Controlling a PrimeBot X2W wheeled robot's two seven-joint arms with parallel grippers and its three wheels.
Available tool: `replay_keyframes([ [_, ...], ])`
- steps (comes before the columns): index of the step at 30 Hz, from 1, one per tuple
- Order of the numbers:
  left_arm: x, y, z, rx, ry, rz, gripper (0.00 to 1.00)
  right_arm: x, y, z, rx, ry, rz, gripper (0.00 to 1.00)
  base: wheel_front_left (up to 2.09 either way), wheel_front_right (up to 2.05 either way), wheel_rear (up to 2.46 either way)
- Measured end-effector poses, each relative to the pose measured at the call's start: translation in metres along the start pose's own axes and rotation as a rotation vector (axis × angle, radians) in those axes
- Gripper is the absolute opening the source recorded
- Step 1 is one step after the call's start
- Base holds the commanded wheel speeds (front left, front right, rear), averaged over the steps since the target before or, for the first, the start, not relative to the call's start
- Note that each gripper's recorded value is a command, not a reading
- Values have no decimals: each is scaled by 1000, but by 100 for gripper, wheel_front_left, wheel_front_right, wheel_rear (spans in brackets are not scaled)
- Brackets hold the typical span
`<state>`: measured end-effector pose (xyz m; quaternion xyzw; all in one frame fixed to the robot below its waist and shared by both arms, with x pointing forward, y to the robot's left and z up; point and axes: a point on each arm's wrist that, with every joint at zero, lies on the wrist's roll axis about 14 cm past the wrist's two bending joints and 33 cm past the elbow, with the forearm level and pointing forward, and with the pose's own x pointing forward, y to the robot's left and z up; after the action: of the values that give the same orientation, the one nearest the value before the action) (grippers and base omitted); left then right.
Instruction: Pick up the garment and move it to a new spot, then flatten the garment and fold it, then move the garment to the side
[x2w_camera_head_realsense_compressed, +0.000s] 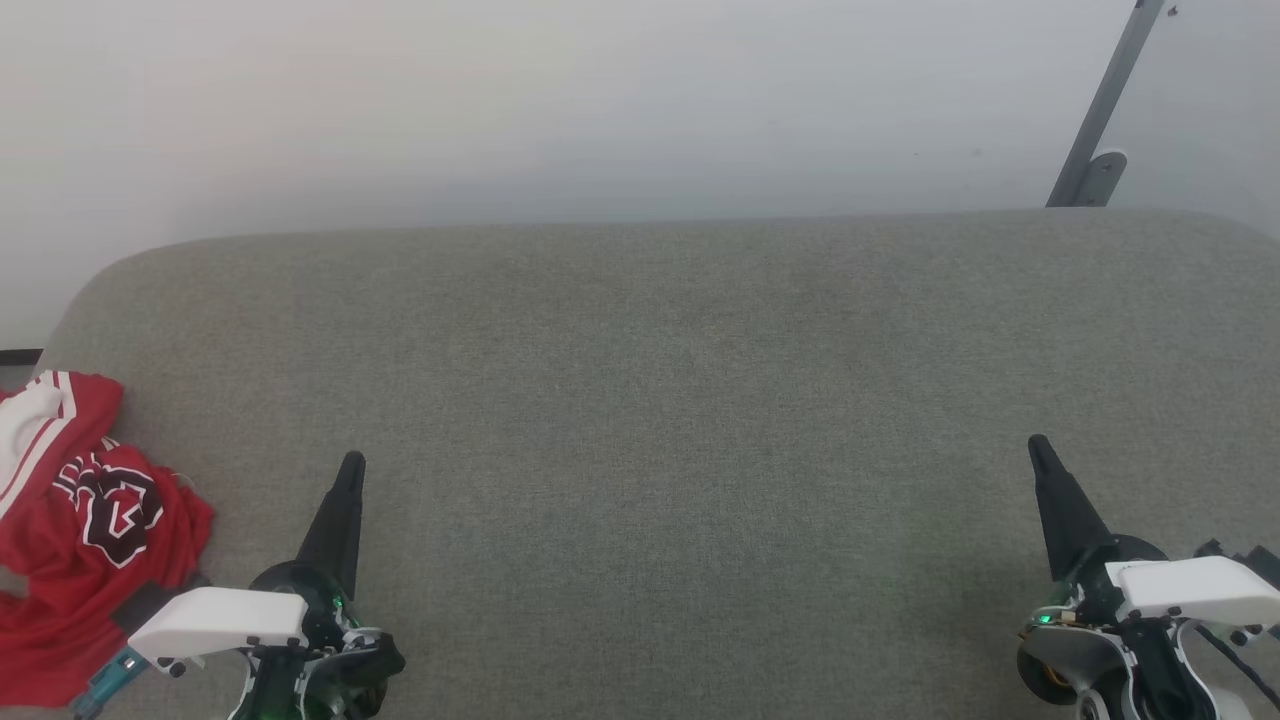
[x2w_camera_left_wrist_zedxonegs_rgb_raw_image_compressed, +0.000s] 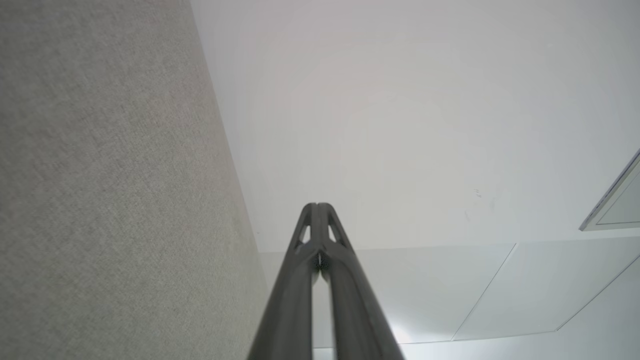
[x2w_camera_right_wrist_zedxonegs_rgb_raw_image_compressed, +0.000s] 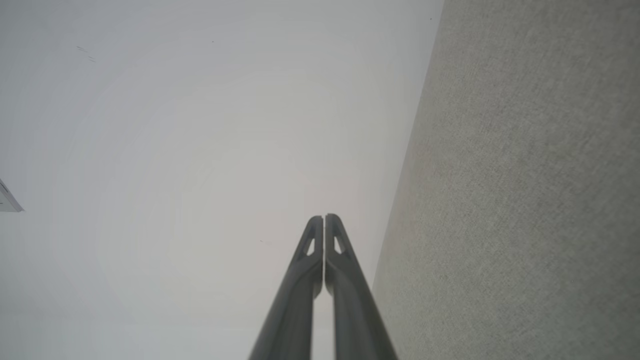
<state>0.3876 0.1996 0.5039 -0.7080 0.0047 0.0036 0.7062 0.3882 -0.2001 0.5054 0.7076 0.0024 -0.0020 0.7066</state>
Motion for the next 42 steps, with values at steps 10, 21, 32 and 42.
replay_keyframes([
  [10, 0, 0, 0, 0, 0, 0, 0, 0, 0, 0, 0, 0, 0, 0, 0, 0, 0],
  [21, 0, 0, 0, 0, 0, 0, 0, 0, 0, 0, 0, 1, 0, 0, 0, 0, 0],
  [32, 0, 0, 0, 0, 0, 0, 0, 0, 0, 0, 0, 0, 0, 0, 0, 0, 0],
  [42, 0, 0, 0, 0, 0, 0, 0, 0, 0, 0, 0, 0, 0, 0, 0, 0, 0],
])
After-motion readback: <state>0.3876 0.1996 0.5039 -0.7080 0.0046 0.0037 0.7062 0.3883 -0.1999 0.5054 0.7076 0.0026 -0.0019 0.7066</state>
